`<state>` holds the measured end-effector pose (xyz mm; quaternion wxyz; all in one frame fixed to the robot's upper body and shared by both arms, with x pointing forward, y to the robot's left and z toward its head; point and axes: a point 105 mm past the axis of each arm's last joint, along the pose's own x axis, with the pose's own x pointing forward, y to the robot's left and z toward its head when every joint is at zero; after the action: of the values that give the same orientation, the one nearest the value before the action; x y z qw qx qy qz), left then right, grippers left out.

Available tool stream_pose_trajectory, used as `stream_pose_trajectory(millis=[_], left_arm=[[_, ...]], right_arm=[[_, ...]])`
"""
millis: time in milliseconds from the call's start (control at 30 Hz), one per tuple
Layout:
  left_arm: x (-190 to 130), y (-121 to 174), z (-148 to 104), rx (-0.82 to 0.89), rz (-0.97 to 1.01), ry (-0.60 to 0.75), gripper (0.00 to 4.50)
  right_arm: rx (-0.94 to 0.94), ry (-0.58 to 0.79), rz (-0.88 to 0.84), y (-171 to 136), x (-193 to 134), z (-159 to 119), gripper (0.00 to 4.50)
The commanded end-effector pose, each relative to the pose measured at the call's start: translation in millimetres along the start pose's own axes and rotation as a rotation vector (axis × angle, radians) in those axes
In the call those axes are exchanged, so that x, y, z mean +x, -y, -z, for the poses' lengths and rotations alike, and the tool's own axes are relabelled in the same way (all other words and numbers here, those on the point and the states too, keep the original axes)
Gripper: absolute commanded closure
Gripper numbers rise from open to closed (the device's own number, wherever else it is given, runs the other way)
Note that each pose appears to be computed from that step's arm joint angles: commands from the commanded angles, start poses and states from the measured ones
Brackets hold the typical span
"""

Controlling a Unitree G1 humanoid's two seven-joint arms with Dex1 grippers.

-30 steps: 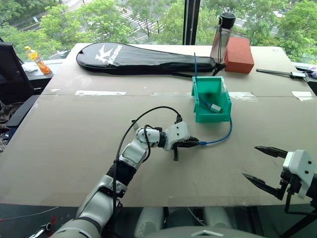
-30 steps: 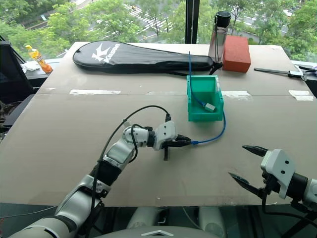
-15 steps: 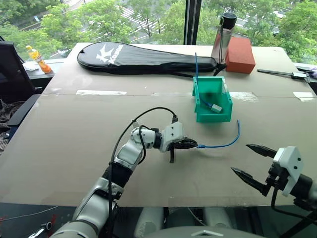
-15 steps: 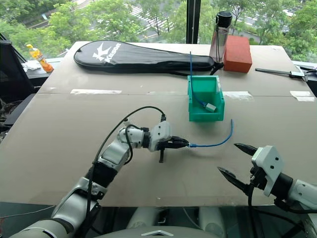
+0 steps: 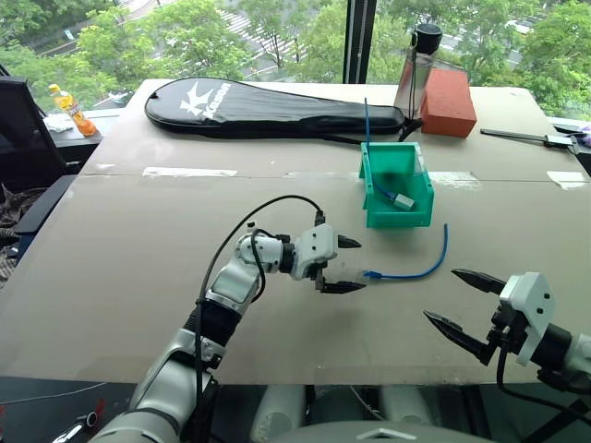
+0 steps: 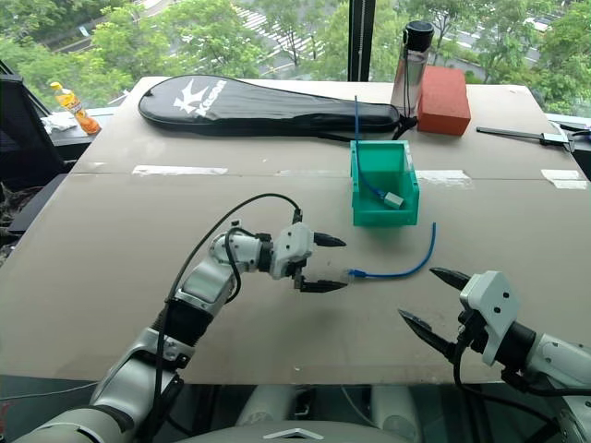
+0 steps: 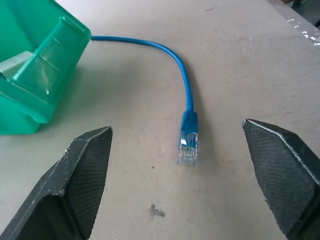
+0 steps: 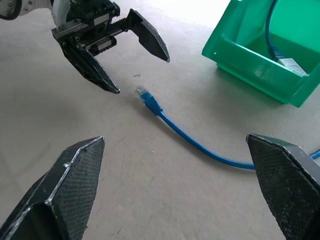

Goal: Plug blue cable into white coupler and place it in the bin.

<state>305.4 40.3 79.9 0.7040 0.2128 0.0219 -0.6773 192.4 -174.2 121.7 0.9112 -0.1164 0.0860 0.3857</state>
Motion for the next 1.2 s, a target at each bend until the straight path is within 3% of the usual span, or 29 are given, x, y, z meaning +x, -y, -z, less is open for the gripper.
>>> stream_pose_trajectory(millis=[33, 133, 367, 467, 667, 800, 967, 1000, 1100, 1200], left_arm=[[10.1, -5.8, -6.0, 0.09, 0.018, -0.003, 0.43], [13.4, -6.3, -4.3, 0.106, 0.035, -0.006, 1.29], [12.2, -0.2, -1.4, 0.114, 0.085, -0.001, 4.4], [6.0, 0.0, -4.6, 0.121, 0.082, 0.026, 4.48], [-4.7, -20.7, -71.7, 0.257, -0.056, 0.285, 4.48], [-9.9, -26.7, -100.6, 0.325, -0.128, 0.379, 4.48], [-11.4, -28.3, -109.2, 0.376, -0.17, 0.41, 4.48], [-11.2, -28.0, -109.1, 0.383, -0.171, 0.41, 4.48], [-11.4, -26.7, -110.5, 0.416, -0.183, 0.417, 4.5], [-11.5, -25.7, -111.2, 0.43, -0.189, 0.424, 4.5]], right_arm=[[-0.037, 0.014, -0.012, -6.9, -2.0, -8.9, 0.0], [-0.039, 0.006, -0.006, -8.3, -3.7, -8.1, 0.0], [-0.026, -0.002, 0.017, -12.6, -8.0, -6.1, 0.0], [0.03, 0.002, 0.029, -15.5, -7.3, -3.0, 0.0], [0.479, 0.176, 0.046, -24.8, 15.8, -15.2, 0.0], [0.596, 0.217, 0.078, -26.2, 34.5, -22.8, 0.0], [0.753, 0.451, 0.131, -7.6, 52.0, -60.1, 0.0], [0.773, 0.474, 0.135, -5.3, 53.3, -64.2, 0.0], [0.814, 0.514, 0.12, -3.6, 59.7, -73.4, 0.63], [0.856, 0.543, 0.116, -2.2, 63.9, -78.7, 0.63]])
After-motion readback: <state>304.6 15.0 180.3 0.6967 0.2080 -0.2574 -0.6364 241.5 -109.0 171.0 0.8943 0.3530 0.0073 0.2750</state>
